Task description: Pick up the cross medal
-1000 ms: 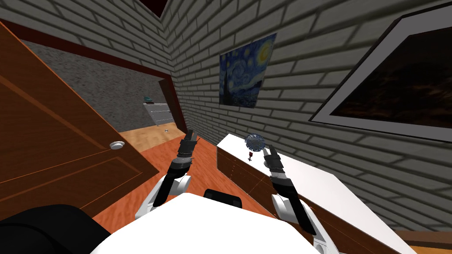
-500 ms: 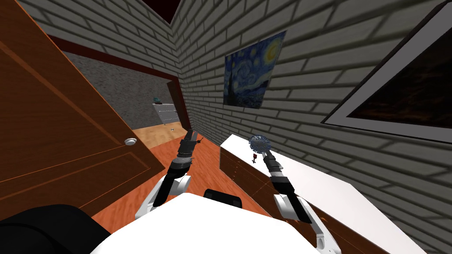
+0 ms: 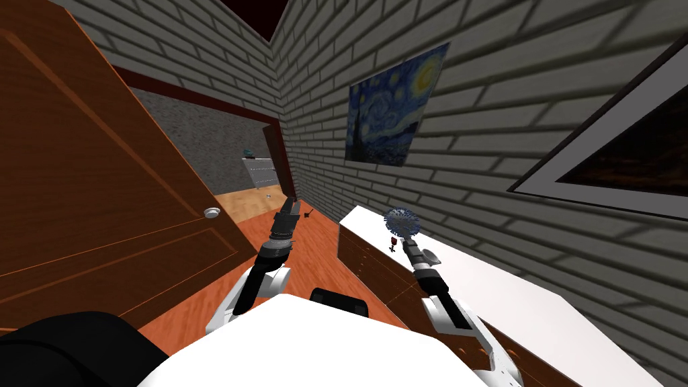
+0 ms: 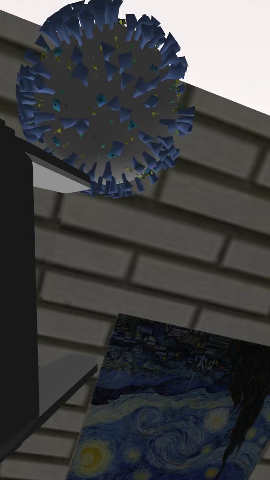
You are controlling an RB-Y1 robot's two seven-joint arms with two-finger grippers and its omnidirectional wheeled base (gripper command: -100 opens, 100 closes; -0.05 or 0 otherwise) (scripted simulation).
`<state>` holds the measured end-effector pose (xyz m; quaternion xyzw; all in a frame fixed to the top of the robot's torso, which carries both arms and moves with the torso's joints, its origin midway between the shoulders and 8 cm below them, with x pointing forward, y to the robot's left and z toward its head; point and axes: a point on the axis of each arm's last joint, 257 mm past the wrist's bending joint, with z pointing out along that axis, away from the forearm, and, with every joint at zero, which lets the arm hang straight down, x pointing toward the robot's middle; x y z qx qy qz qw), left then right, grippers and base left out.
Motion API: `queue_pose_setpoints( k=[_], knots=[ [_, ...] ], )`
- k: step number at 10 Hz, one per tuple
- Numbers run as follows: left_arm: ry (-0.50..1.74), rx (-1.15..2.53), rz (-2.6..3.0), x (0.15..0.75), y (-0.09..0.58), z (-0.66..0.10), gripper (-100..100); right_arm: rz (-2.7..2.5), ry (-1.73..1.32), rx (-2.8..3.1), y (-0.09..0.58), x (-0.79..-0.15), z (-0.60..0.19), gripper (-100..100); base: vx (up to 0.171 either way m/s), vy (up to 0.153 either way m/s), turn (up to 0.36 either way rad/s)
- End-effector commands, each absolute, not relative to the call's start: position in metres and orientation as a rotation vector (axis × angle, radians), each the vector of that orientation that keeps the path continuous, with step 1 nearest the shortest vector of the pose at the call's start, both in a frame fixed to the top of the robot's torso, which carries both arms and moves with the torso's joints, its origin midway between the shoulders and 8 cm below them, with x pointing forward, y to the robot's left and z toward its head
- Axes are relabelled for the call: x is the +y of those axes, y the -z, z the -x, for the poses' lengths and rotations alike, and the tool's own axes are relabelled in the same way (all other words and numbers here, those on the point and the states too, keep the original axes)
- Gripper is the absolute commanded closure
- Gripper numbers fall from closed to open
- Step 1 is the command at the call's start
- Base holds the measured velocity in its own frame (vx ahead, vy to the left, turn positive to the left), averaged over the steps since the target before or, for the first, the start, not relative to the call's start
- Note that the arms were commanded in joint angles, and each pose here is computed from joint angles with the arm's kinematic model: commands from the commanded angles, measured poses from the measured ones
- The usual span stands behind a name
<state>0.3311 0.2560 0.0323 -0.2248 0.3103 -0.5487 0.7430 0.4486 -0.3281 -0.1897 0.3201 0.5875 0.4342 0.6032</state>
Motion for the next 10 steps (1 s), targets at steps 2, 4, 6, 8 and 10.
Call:
queue_pose_setpoints(
  k=[2,4,6,8,10],
  knots=[
    [1.202,0.680,0.493,0.256,-0.032,-0.331,0,-0.766,-0.907,1.451,0.224,-0.352,-0.454,-100,0.016,0.037,0.071],
    [1.202,0.680,0.493,0.256,-0.032,-0.331,0,-0.775,-0.848,1.501,0.243,-0.366,-0.456,-100,0.017,0.039,0.100],
    [1.202,0.680,0.493,0.256,-0.032,-0.331,0,-0.781,-0.788,1.548,0.261,-0.381,-0.457,-100,0.015,0.025,0.055],
    [1.202,0.680,0.493,0.256,-0.032,-0.331,0,-0.786,-0.726,1.594,0.278,-0.396,-0.457,-100,0.022,0.020,0.075],
    [1.202,0.680,0.493,0.256,-0.032,-0.331,0,-0.783,-0.670,1.634,0.290,-0.408,-0.458,-100,0.009,0.014,0.025]
  ],
)
